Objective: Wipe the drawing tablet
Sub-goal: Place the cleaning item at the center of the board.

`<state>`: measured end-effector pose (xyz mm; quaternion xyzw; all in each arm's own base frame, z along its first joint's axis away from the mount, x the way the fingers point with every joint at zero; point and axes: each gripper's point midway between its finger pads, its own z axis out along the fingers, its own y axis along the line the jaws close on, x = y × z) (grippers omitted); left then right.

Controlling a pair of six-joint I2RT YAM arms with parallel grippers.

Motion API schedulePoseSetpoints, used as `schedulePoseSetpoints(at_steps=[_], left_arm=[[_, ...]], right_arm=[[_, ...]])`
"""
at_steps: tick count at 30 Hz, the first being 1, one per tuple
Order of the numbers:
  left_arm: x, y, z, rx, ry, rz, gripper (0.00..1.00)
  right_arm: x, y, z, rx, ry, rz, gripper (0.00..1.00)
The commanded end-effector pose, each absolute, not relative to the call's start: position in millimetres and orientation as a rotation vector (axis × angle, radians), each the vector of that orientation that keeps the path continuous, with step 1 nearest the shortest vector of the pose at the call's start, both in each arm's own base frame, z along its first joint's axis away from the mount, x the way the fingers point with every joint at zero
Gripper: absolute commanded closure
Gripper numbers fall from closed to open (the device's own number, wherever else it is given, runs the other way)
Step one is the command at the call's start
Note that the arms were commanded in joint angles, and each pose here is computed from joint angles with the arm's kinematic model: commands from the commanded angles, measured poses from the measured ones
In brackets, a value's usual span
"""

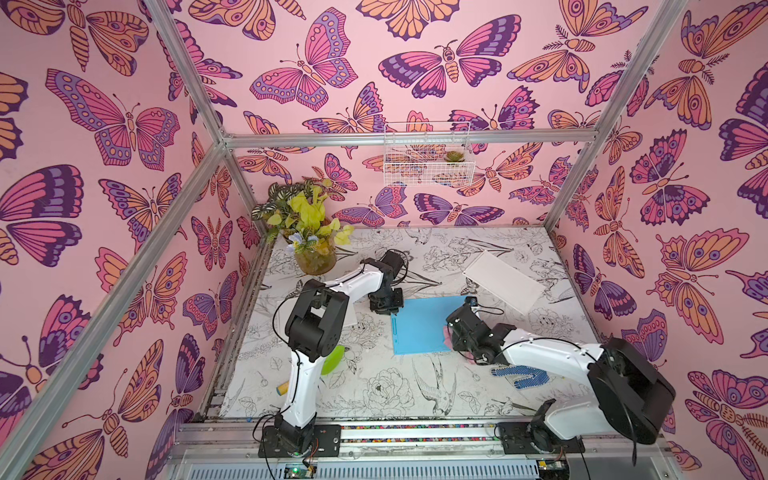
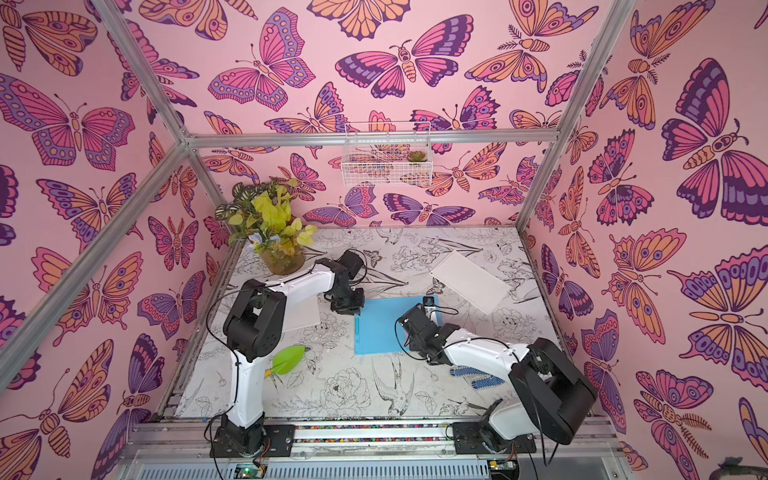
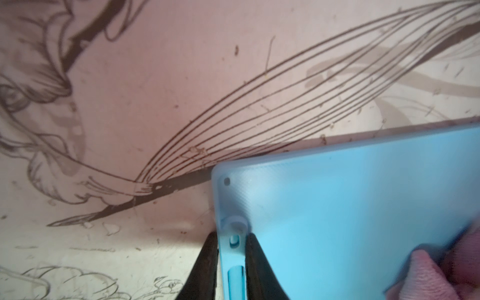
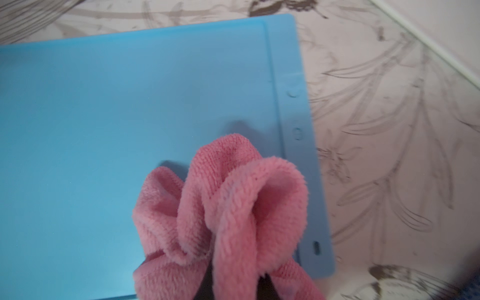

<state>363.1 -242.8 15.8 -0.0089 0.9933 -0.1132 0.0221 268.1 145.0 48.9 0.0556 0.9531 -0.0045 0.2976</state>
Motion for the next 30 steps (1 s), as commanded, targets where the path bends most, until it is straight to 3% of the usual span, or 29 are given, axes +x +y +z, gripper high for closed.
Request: schedulePoseSetpoints(at_steps=[1,8,14,19,25,27,30], left_arm=[[320.4,-201.0,-43.1,-0.083,3.296,-0.123,0.78],[335.5,-177.5,-42.9,-0.16,3.281,-0.118,0.78],[345.1,-169.3,-35.2,-0.158,3.256,-0.138,0.78],[351.6,-171.2,-25.5,-0.154,3.227,-0.15,0.78],[363.7,-188.8,5.4,-0.171,3.155,-0.261,0.71],[368.1,-195.1,20.3,-0.181,3.12,-0.304,0.67],[373.6,-205.2,43.9,-0.203,3.068,-0.388,0.61]], right_arm=[[268.8,125.9,72.1,0.235,2.509,-0.08,1.0],[274.3,129.4,108.9,0.117,2.47,-0.072,1.0],[273.5,69.8,122.2,0.359,2.423,-0.157,1.0],[291.1,25.4,115.2,0.531,2.454,-0.166,1.0],[317.4,22.7,81.8,0.534,2.545,-0.071,0.99],[319.7,26.3,67.7,0.551,2.597,-0.014,0.94],[319.6,31.4,53.3,0.567,2.678,0.036,0.71]])
